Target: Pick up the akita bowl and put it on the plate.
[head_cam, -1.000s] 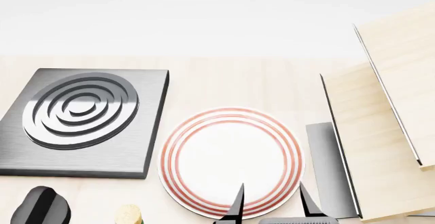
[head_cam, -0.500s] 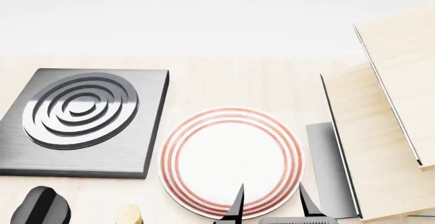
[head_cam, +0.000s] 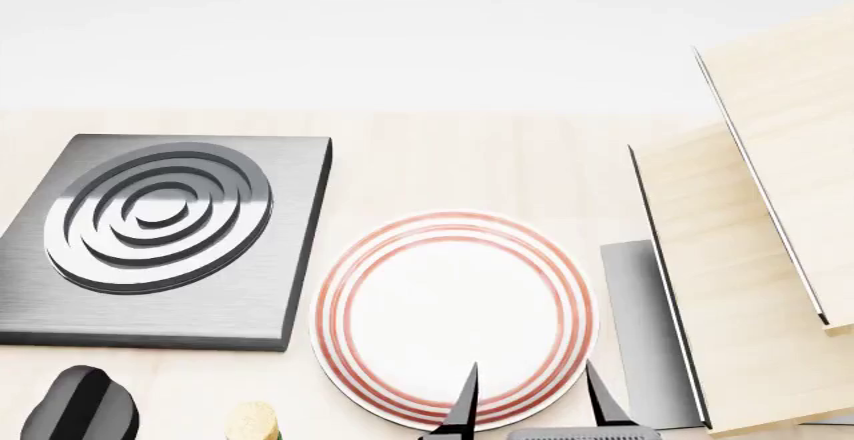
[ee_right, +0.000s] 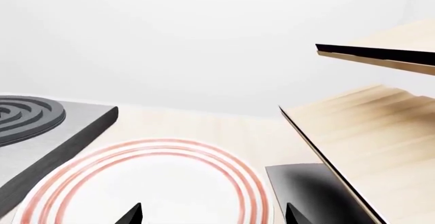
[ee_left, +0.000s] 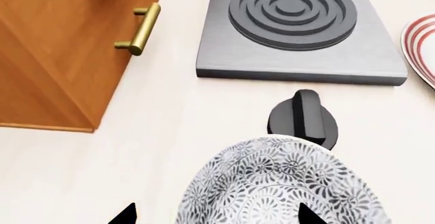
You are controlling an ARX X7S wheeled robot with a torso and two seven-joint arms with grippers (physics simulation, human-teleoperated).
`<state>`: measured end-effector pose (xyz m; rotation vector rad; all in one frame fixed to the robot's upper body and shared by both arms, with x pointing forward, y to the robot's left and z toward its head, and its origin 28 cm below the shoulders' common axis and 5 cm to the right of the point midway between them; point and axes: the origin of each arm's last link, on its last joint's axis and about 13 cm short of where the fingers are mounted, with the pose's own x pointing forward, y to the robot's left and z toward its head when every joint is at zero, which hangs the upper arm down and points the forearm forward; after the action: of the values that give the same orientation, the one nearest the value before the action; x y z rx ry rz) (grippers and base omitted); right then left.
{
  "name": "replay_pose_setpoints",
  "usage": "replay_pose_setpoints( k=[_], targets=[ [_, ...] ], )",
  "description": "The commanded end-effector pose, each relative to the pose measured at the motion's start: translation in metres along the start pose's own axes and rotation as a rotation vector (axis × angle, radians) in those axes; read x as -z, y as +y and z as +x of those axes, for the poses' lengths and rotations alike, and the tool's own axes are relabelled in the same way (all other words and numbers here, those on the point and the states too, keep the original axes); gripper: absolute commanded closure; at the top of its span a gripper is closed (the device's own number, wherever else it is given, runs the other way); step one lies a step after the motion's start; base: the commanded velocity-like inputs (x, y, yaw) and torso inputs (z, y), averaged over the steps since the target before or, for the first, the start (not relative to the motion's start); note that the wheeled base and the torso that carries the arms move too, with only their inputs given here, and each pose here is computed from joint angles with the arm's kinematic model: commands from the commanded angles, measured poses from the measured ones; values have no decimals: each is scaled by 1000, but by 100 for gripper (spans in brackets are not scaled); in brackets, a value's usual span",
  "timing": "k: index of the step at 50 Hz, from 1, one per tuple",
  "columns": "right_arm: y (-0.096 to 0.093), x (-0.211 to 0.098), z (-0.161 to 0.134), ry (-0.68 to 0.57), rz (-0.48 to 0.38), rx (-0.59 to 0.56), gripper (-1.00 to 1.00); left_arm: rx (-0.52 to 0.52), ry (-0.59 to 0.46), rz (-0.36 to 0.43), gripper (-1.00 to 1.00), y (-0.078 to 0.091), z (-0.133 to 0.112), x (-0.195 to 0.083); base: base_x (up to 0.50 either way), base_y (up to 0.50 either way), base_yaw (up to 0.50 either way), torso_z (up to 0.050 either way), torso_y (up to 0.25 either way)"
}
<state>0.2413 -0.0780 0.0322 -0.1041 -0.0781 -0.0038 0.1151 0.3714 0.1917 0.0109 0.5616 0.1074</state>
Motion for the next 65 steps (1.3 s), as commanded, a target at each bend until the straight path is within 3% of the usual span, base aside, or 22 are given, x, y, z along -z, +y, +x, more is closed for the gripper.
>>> replay_pose_setpoints(
  k=[1,45,65],
  targets=[
    [0,1,0,2,0,-1,-100,-2,21,4,-100,1,1,4,0,0,0,0,0],
    [1,4,1,14,-4,0,-100,-13,89,1,-100,7,10,19,0,0,0,0,0],
    [1,4,1,13,-5,-2,-100,-25,145,41,-100,6,15,26,0,0,0,0,0]
  ],
)
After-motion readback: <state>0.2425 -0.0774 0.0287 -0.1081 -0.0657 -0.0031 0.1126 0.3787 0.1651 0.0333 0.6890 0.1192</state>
